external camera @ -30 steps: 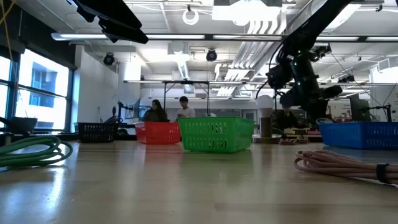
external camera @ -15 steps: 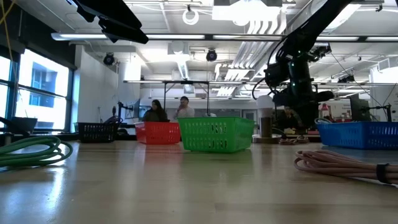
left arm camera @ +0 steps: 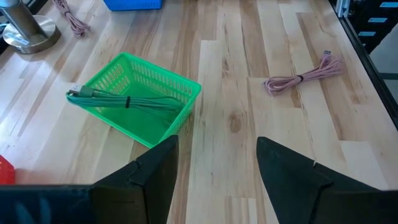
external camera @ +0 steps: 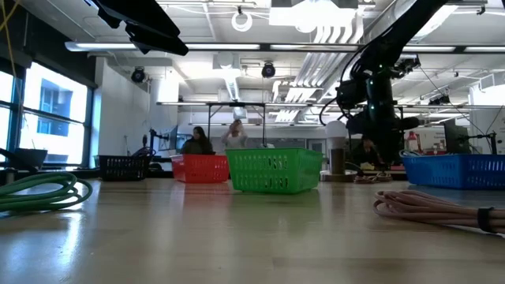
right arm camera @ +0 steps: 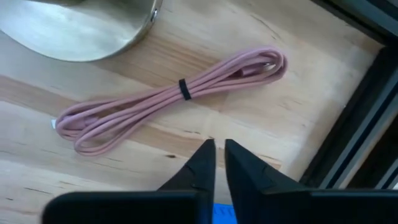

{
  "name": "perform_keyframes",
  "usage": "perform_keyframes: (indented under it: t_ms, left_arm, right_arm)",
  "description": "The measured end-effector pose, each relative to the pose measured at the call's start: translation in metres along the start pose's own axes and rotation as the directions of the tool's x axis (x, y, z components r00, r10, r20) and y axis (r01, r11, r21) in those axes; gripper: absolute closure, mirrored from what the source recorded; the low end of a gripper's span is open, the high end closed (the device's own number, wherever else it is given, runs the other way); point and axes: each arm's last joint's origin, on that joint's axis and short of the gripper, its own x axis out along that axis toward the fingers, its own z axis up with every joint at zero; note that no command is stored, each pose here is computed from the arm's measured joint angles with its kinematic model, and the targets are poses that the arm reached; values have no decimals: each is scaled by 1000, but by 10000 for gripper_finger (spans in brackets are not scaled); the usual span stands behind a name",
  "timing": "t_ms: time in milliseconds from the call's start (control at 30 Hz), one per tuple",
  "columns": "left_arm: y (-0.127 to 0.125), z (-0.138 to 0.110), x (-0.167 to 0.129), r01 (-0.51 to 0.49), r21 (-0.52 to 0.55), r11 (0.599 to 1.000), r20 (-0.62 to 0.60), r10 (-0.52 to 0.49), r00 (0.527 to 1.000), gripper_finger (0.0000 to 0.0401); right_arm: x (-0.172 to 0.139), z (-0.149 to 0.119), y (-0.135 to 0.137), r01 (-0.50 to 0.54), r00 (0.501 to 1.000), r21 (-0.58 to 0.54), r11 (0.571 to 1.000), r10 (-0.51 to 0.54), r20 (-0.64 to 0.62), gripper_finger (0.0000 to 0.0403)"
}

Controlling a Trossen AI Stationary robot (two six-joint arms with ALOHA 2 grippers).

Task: Pick & Place USB Port
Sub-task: Put the top pink charger cable into the red basket

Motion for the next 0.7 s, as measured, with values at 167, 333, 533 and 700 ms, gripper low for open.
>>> perform_keyframes:
  t_ms: [167, 333, 533, 700]
  left_arm:
    - [0, 0, 0, 0, 0, 1000, 0, 0, 1000, 190]
    - [0, 0, 0, 0, 0, 1000, 0, 0, 1000, 190]
    - [0, 0, 0, 0, 0, 1000, 0, 0, 1000, 190]
    - [0, 0, 0, 0, 0, 1000, 0, 0, 1000, 190]
  right_arm:
    - [0, 0, 0, 2, 1000, -10, 1000, -2, 1, 313]
    - [0, 2, 0, 10, 1000, -15, 1000, -10, 23, 259]
    - [0, 6, -3, 38, 997, 0, 999, -38, 60, 230]
    - [2, 6, -13, 44, 998, 48, 998, -46, 41, 232]
